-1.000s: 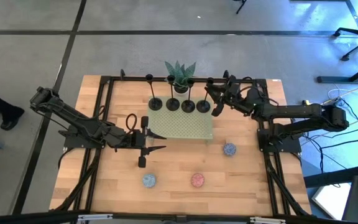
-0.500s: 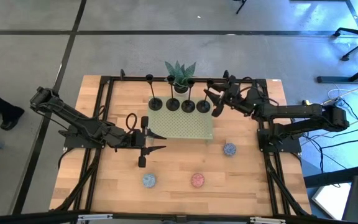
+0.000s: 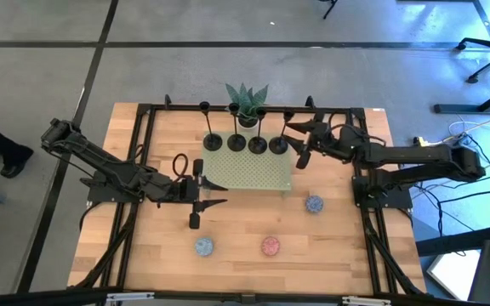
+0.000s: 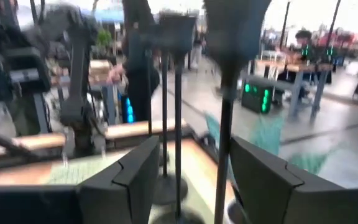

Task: Pick & Place candle stick holders
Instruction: Put the black candle holder on the shelf, then put the red scented candle on the shelf

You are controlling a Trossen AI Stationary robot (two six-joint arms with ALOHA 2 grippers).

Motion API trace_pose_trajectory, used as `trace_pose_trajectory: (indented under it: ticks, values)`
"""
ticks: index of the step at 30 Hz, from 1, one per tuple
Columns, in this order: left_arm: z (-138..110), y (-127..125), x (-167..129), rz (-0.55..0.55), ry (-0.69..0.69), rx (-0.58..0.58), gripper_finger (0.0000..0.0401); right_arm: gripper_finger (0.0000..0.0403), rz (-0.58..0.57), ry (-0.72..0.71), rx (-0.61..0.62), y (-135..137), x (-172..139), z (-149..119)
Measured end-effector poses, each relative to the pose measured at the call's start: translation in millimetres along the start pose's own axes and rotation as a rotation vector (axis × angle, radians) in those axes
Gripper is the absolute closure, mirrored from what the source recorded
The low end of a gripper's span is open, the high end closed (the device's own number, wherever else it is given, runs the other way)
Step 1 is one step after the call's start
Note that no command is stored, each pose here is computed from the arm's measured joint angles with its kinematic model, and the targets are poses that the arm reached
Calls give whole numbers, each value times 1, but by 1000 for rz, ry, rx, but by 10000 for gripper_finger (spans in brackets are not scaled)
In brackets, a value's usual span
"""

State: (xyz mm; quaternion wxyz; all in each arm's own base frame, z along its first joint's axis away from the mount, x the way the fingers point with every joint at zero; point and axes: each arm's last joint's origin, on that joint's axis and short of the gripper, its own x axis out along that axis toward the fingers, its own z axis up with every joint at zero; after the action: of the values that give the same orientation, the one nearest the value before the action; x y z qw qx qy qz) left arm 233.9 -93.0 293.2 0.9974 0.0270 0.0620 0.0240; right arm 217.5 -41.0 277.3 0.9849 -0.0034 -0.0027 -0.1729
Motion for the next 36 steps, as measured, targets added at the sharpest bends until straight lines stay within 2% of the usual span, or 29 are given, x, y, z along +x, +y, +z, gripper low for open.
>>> trace_pose_trajectory:
  ticks: [6,11,16,19,22,25,31,36]
  values:
    - [-4,0,0,1,38,-44,271,204,-60,98,-4,0,-9,-5]
    - [-9,0,0,-5,91,-81,271,204,-26,165,-4,4,-12,-11]
    - [-28,1,-4,-41,274,-27,271,204,161,194,-2,15,-15,-13]
    - [-38,2,-7,-25,379,-49,271,204,309,170,-20,21,-17,-10]
    - [-46,4,-11,-10,474,-100,271,204,436,171,-27,26,-18,-10]
    - [-53,5,-15,3,560,-184,271,203,497,167,-25,29,-20,-10]
    - [-63,4,-22,-23,729,-357,269,203,499,146,-42,29,-19,-9]
    - [-70,4,-28,-30,852,-443,237,203,501,135,-66,29,-19,-8]
